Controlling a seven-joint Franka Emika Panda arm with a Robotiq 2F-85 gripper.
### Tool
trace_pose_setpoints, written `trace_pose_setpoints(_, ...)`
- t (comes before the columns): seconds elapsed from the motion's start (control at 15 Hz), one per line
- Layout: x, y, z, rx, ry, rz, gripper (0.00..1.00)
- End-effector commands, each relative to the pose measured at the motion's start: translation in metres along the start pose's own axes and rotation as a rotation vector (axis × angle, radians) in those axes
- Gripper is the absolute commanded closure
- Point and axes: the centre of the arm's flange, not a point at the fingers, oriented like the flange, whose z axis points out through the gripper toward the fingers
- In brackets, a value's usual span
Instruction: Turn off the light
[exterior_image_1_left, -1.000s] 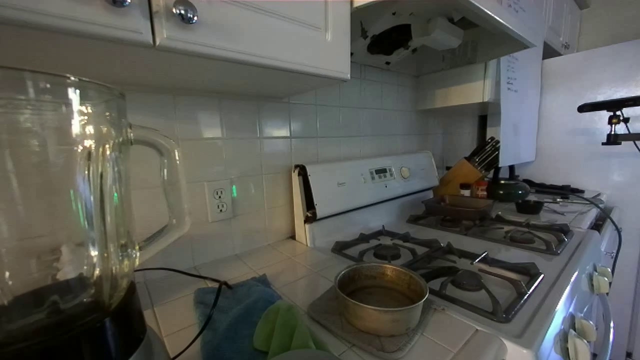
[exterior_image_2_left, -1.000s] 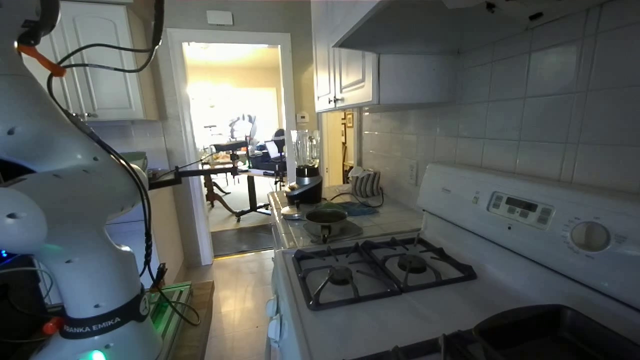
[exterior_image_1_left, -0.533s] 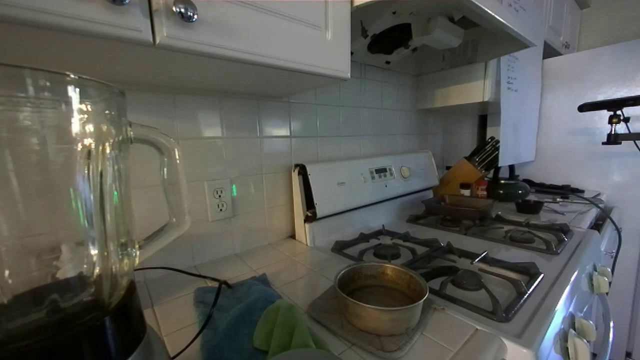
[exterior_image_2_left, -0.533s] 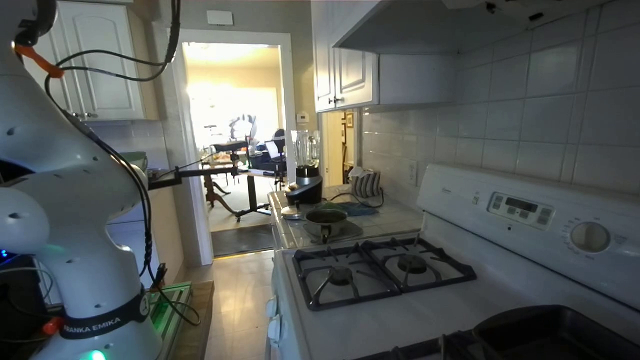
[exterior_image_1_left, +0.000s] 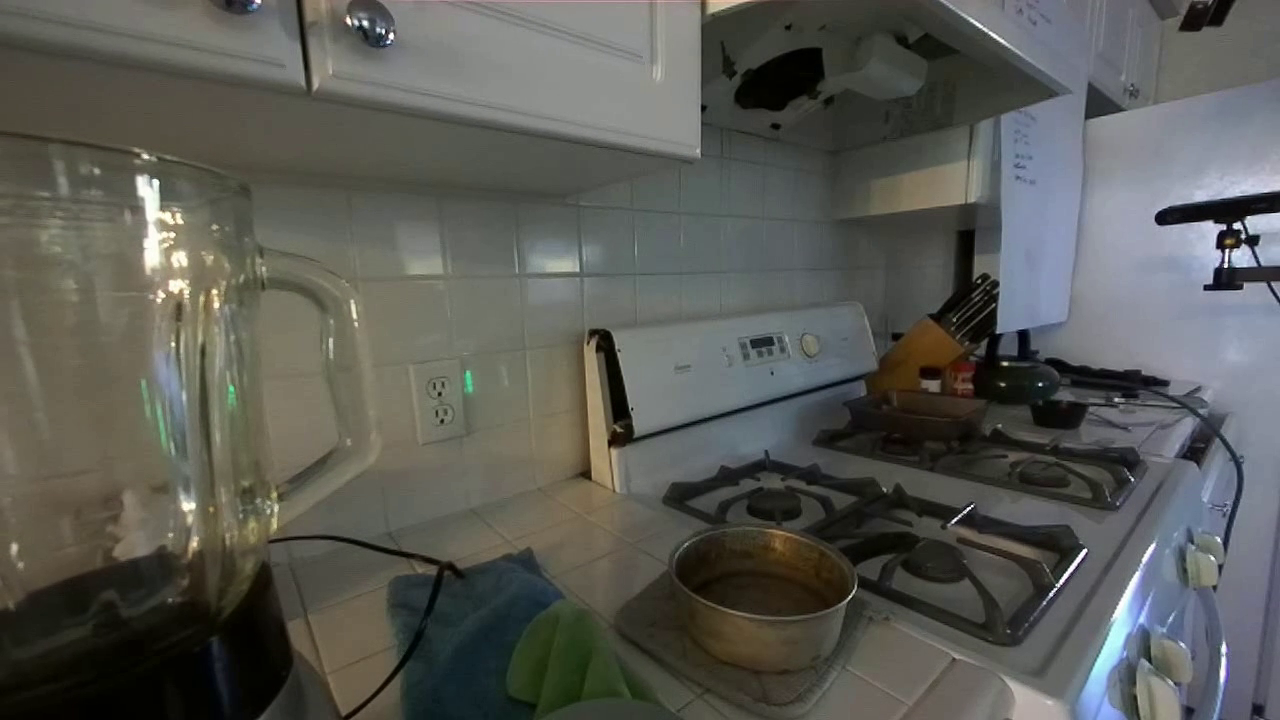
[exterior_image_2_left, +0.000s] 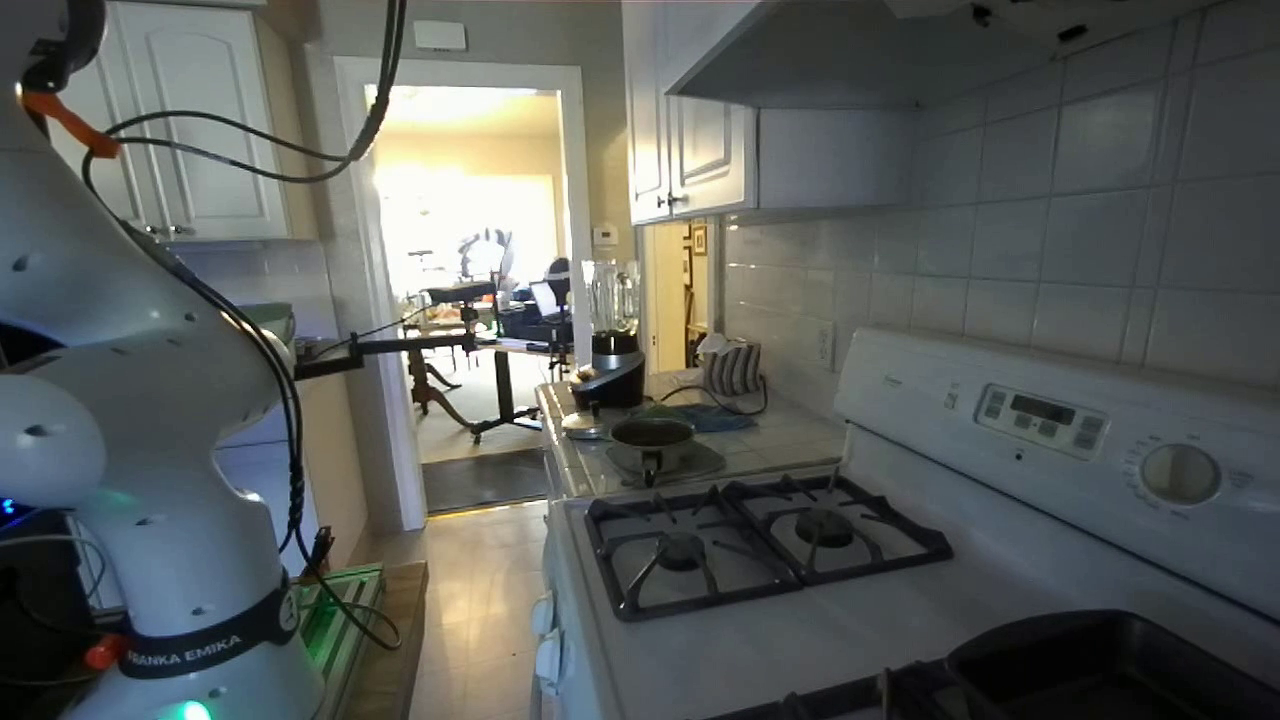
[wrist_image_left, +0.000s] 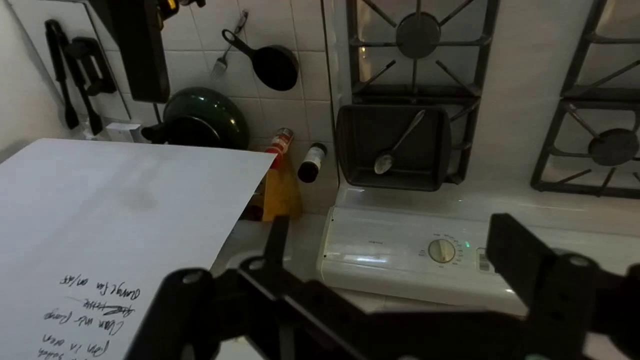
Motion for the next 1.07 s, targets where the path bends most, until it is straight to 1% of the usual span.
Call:
trace_pose_setpoints(0.0,-0.014,-0.019,0.022,0.031,0.0,0.022,0.0)
trace_pose_setpoints(0.2,-0.012,-0.031,0.041,0.024,-0.031,0.026,0.0)
trace_pose_setpoints(0.33,-0.009,-0.039,0.053,0.009,-0.031,0.026,0.0)
trace_pose_setpoints(0.47,-0.005,-0.046,0.064,0.034,-0.048,0.031,0.0)
trace_pose_setpoints(0.67,-0.007,-0.055,0.075,0.046,-0.078,0.044,0.0)
trace_pose_setpoints(1.0,-0.014,-0.066,0.09,0.082,-0.119,0.07,0.0)
